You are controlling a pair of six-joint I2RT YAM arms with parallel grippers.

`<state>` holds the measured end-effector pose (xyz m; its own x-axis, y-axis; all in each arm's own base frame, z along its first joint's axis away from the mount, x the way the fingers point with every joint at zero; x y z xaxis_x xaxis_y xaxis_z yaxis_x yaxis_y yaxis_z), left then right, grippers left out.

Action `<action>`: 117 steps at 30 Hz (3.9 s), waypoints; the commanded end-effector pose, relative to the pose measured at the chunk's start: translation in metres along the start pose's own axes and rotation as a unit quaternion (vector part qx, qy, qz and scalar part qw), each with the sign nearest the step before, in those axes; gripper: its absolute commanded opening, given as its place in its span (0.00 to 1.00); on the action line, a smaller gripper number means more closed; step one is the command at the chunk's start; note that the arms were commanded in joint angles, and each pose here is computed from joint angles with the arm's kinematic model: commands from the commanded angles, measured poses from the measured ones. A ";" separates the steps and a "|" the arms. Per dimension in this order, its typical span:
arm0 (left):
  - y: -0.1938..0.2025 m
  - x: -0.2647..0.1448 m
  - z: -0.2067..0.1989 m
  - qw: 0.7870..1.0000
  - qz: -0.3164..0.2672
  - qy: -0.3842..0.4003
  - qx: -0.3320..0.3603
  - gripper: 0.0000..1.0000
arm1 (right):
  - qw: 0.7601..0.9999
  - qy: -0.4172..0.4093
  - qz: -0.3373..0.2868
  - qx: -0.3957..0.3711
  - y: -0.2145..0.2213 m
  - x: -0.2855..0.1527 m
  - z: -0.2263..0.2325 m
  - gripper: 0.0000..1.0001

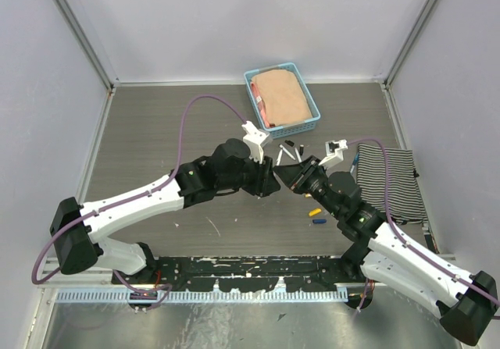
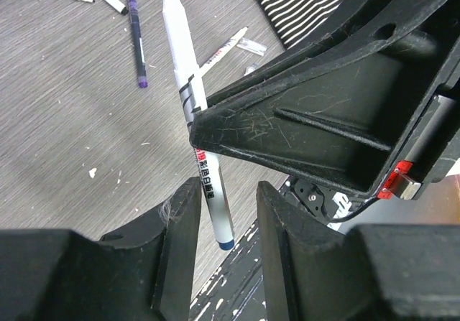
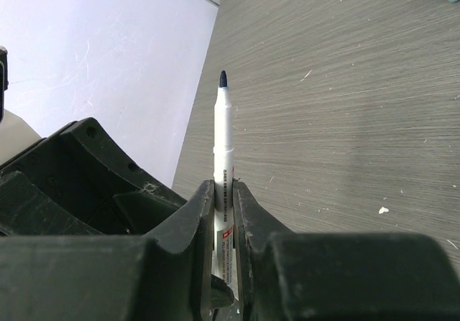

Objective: Insert the pens into the pen caps
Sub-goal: Pick up the pen from the center of the board, then insert the pen cap onto the pen.

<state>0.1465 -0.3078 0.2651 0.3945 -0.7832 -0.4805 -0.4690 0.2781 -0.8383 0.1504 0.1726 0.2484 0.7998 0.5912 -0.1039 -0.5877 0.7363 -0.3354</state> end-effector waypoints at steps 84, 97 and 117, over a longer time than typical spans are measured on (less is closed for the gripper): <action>-0.037 -0.077 0.119 0.979 0.073 -0.192 -0.020 0.00 | 0.889 0.430 -0.080 -0.136 -0.138 0.001 -0.073 0.75; -0.031 -0.089 0.117 0.979 0.080 -0.190 -0.007 0.00 | 0.859 0.505 -0.066 -0.041 -0.113 -0.024 -0.119 0.74; -0.020 -0.088 0.108 0.988 0.086 -0.124 0.000 0.00 | 0.805 0.564 -0.144 0.114 -0.073 -0.065 -0.141 0.81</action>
<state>0.2101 -0.1870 0.2917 0.4839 -0.5454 -0.6844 -0.5722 0.3945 -0.7190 0.1615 0.0345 0.1484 0.4308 -0.1691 -0.8865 -0.3419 0.8785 -0.3337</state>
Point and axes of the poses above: each gripper's point midway between its finger pads, its own x axis out along the fingers, its own z axis along the line the jaws close on, y = z × x, the point moved 9 cm from there along -x, back along the fingers, and after that the axes turned 15 degrees about x, right-handed, at the moved point
